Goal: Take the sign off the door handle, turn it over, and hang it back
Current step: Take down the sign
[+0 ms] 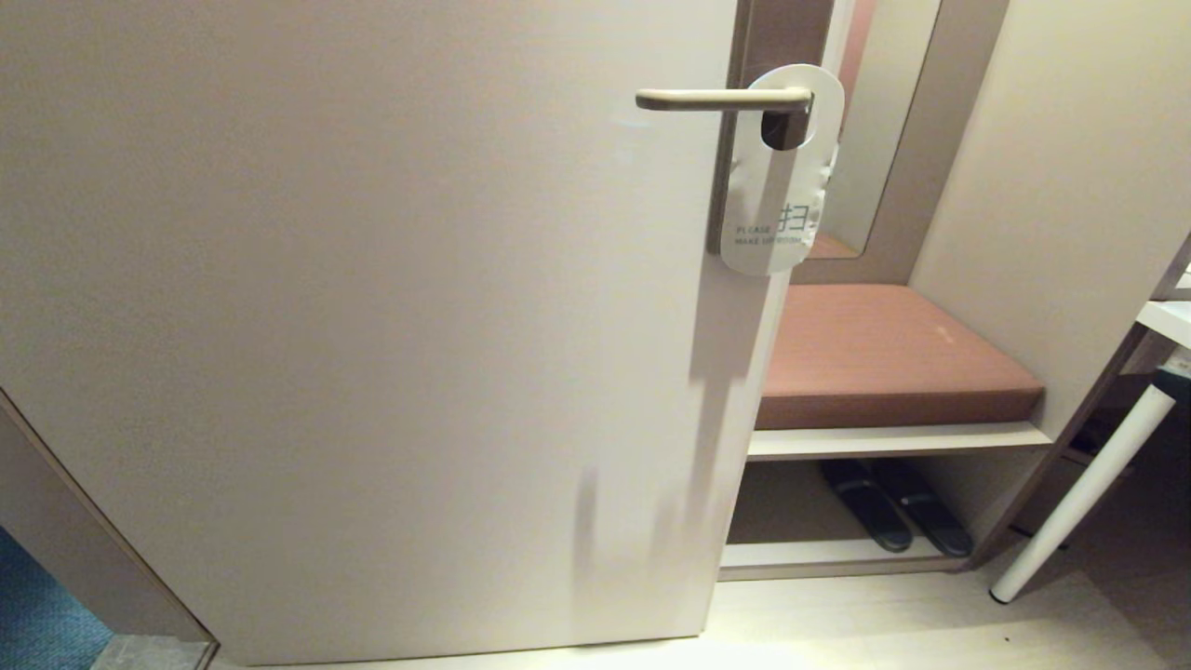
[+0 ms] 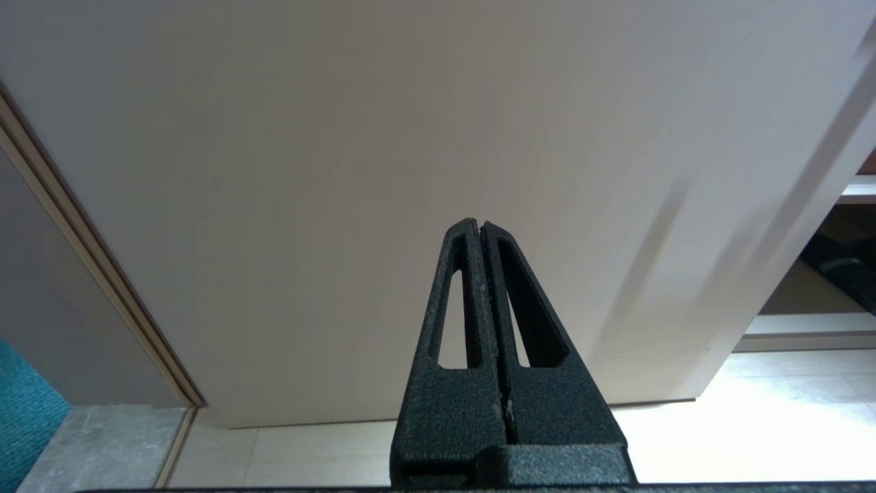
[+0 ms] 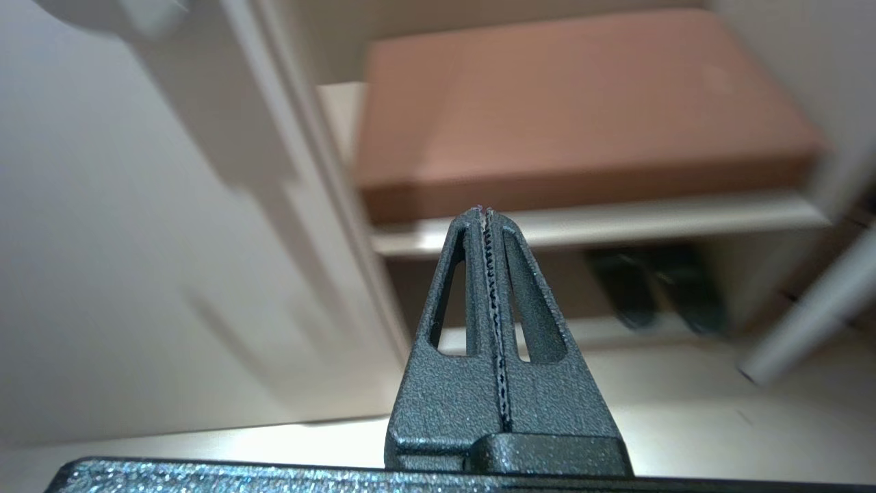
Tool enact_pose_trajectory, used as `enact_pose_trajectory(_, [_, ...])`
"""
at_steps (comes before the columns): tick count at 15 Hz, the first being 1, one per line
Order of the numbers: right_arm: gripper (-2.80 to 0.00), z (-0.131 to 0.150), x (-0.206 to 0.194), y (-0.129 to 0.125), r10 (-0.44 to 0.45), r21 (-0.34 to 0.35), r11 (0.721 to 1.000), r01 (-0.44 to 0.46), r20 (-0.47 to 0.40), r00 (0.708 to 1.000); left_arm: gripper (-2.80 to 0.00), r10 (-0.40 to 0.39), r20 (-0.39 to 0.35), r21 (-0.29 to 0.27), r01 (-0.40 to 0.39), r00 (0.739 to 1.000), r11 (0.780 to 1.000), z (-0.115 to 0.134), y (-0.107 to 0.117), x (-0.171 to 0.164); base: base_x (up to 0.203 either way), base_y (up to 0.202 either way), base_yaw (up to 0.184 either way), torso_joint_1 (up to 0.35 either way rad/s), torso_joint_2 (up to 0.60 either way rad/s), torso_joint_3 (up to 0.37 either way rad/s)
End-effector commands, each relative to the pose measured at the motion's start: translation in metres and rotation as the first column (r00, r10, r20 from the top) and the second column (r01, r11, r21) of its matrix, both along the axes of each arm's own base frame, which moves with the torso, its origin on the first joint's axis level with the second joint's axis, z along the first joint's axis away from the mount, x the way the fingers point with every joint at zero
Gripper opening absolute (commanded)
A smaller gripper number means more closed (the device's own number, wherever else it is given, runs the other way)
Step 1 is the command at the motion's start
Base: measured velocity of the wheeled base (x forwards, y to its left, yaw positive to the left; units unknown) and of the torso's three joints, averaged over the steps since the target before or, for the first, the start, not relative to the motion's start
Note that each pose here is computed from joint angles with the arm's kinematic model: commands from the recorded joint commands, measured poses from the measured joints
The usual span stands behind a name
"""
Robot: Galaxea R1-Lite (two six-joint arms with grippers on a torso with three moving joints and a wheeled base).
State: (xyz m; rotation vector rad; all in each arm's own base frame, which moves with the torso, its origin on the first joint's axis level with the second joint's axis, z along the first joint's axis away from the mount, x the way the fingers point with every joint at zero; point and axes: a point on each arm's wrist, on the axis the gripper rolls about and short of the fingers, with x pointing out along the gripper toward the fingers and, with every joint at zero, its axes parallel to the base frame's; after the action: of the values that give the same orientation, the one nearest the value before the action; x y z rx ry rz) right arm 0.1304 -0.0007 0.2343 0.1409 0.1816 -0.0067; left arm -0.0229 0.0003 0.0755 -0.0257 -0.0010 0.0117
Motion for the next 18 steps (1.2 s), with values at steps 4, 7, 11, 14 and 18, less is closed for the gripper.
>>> enact_pose_trajectory(4, [-2.80, 0.001, 0.060, 0.004, 0.226, 0.010, 0.974, -0.226, -0.086, 0.970, -2.80, 0.000, -0.001, 0.000, 0.000, 1.000, 1.000, 0.000, 0.000, 0.000, 0.000, 0.000, 0.000, 0.000, 0.00, 0.000])
enact_pose_trajectory(7, [-2.80, 0.007, 0.081, 0.005, 0.320, 0.006, 0.947, -0.321, -0.081, 0.944, -2.80, 0.001, -0.001, 0.000, -0.001, 1.000, 1.000, 0.000, 0.000, 0.000, 0.000, 0.000, 0.000, 0.000, 0.00, 0.000])
enact_pose_trajectory(11, [-2.80, 0.028, 0.111, -0.020, 0.443, -0.007, 0.897, -0.443, -0.020, 0.897, -2.80, 0.001, -0.001, 0.000, -0.001, 1.000, 1.000, 0.000, 0.000, 0.000, 0.000, 0.000, 0.000, 0.000, 0.00, 0.000])
enact_pose_trajectory(14, [-2.80, 0.033, 0.130, -0.037, 0.569, -0.006, 0.822, -0.570, -0.023, 0.822, -2.80, 0.001, -0.001, 0.000, -0.001, 1.000, 1.000, 0.000, 0.000, 0.000, 0.000, 0.000, 0.000, 0.000, 0.00, 0.000])
enact_pose_trajectory(18, [-2.80, 0.038, 0.160, -0.041, 0.728, 0.023, 0.685, -0.728, 0.032, 0.685, -2.80, 0.001, -0.001, 0.000, -0.001, 1.000, 1.000, 0.000, 0.000, 0.000, 0.000, 0.000, 0.000, 0.000, 0.00, 0.000])
